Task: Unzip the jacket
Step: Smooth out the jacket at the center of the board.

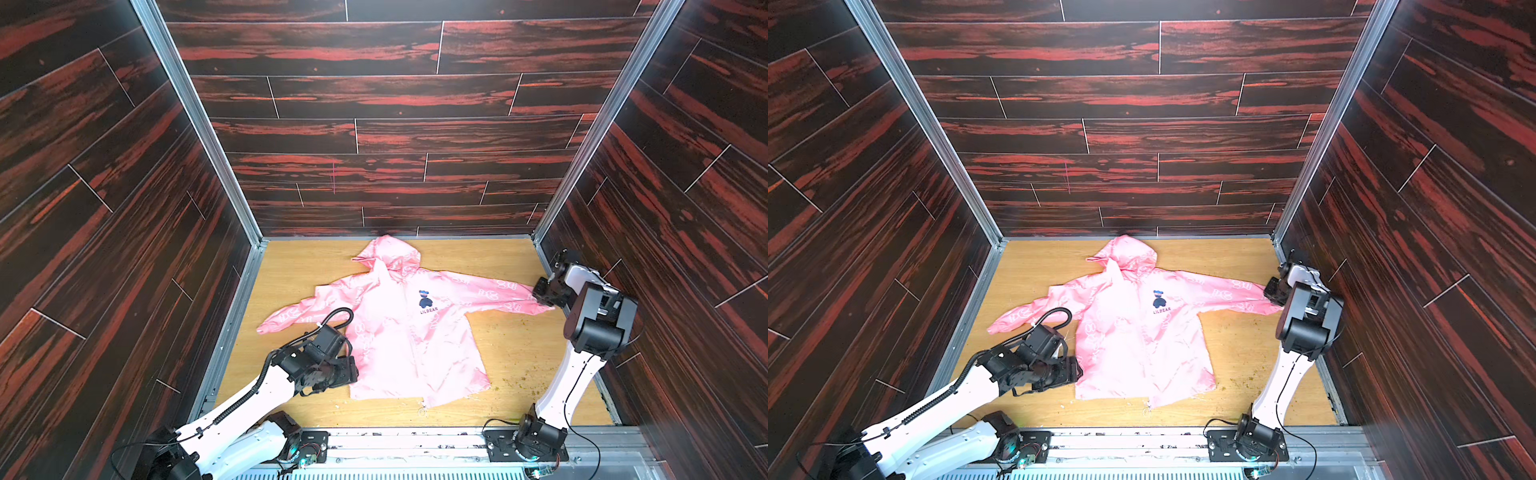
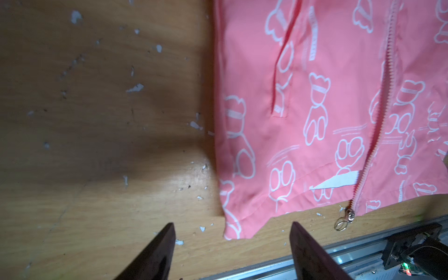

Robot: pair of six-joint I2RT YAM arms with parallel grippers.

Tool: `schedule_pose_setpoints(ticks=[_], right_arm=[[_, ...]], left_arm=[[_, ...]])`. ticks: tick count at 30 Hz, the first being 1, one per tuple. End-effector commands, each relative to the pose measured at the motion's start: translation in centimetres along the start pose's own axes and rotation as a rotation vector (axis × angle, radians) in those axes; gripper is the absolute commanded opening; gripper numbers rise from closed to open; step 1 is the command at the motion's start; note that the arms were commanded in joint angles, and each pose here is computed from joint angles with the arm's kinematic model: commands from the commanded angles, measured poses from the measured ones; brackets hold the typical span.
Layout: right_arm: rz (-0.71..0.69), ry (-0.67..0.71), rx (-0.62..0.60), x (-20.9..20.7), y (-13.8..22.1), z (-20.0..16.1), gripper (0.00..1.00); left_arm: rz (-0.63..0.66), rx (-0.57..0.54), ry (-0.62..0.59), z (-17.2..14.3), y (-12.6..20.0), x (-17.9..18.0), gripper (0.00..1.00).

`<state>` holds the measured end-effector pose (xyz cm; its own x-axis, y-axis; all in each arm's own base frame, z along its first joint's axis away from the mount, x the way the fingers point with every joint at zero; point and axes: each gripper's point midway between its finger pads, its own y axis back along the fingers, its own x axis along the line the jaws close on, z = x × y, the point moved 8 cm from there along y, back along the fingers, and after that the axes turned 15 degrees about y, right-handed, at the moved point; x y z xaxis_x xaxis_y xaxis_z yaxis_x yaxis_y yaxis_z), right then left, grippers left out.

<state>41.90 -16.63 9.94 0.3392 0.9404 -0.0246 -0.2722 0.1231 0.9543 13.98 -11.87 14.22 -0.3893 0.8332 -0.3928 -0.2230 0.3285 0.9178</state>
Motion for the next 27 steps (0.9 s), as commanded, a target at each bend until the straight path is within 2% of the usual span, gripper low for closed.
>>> schedule_pose_setpoints(ticks=[1, 4, 8, 11, 13, 19, 21, 27], right_arm=[[-0.071, 0.001, -0.065, -0.9, 3.4, -0.1, 0.45], [0.014, 0.013, -0.125, 0.8, 6.6, -0.7, 0.56], [0.155, 0.063, -0.169, 4.6, 10.6, -2.6, 0.58], [0.31, 0.078, -0.178, 7.2, 12.8, -5.2, 0.58], [0.359, 0.121, -0.167, 9.0, 13.9, -7.4, 0.57], [0.487, 0.209, -0.116, 13.2, 15.8, -14.3, 0.52], [0.502, 0.24, -0.097, 14.4, 16.2, -16.1, 0.5], [0.549, 0.318, 0.023, 17.4, 14.4, -21.1, 0.41]], left_arm=[[-0.006, -0.021, 0.042, -0.2, -0.2, -0.7, 0.75], [-0.003, -0.028, 0.023, -0.3, -0.1, -1.9, 0.77], [-0.005, -0.007, 0.03, -0.6, -0.7, -3.6, 0.76], [-0.031, 0.002, 0.056, -1.0, -1.4, -4.7, 0.66], [-0.053, 0.009, 0.072, -1.3, -2.0, -5.4, 0.63], [-0.026, 0.048, 0.084, -2.5, -3.2, -6.2, 0.61], [-0.002, 0.061, 0.099, -2.9, -3.9, -5.9, 0.57], [-0.001, 0.065, 0.173, -3.4, -5.2, -4.2, 0.46]])
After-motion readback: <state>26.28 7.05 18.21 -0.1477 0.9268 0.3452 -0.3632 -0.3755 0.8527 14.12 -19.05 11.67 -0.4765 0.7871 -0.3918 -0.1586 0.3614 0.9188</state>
